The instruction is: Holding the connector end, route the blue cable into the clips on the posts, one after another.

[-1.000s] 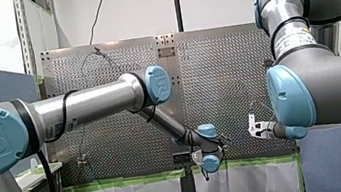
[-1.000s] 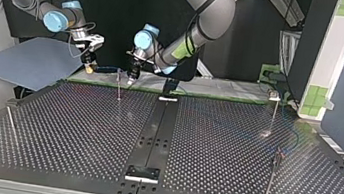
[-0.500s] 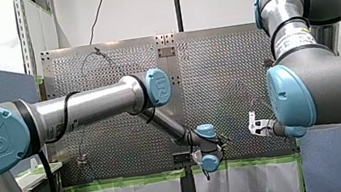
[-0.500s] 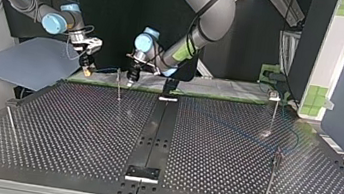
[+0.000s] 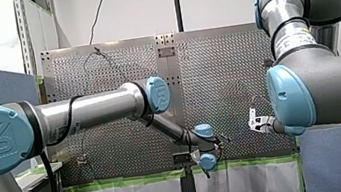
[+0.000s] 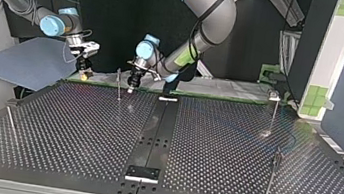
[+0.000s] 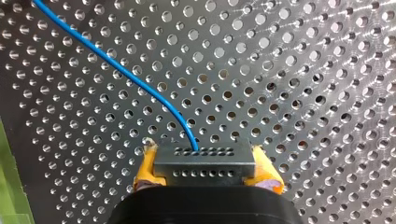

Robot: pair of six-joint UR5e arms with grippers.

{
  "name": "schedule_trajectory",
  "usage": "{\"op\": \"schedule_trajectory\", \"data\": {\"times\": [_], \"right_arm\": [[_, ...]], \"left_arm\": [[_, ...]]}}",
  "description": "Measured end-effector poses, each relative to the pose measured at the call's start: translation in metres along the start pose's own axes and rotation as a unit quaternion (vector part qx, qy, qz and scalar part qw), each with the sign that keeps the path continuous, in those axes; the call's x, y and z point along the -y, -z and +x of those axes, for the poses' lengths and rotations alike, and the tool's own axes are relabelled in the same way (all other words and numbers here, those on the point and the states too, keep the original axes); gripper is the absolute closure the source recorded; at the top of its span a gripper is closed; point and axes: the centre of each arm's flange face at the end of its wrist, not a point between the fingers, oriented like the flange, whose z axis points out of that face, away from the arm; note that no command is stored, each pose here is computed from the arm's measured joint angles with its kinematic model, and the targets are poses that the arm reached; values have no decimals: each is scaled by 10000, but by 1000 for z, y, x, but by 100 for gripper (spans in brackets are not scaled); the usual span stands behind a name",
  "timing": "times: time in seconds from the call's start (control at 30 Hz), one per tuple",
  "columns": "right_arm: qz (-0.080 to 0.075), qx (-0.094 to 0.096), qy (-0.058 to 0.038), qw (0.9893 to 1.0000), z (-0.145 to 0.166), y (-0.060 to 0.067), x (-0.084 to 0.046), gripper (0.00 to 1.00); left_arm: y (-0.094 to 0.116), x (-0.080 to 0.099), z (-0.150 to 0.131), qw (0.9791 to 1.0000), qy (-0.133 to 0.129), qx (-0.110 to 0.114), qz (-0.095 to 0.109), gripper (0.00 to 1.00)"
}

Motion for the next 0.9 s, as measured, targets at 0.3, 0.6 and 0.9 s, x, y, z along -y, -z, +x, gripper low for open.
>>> {"op": "schedule_trajectory", "data": {"times": [0.3,0.6,0.9], "right_arm": [[8,-44,31,10000,1,-1,-1,100],[14,-45,-5,10000,-6,-7,-5,100],[-10,53,-22,10000,-14,-11,-11,100]], "left_arm": [[-7,9,-8,9999,31,97,25,100],[-12,-5,-13,9997,-97,111,-180,100],[-13,-11,-15,9991,-249,120,-308,100]]}}
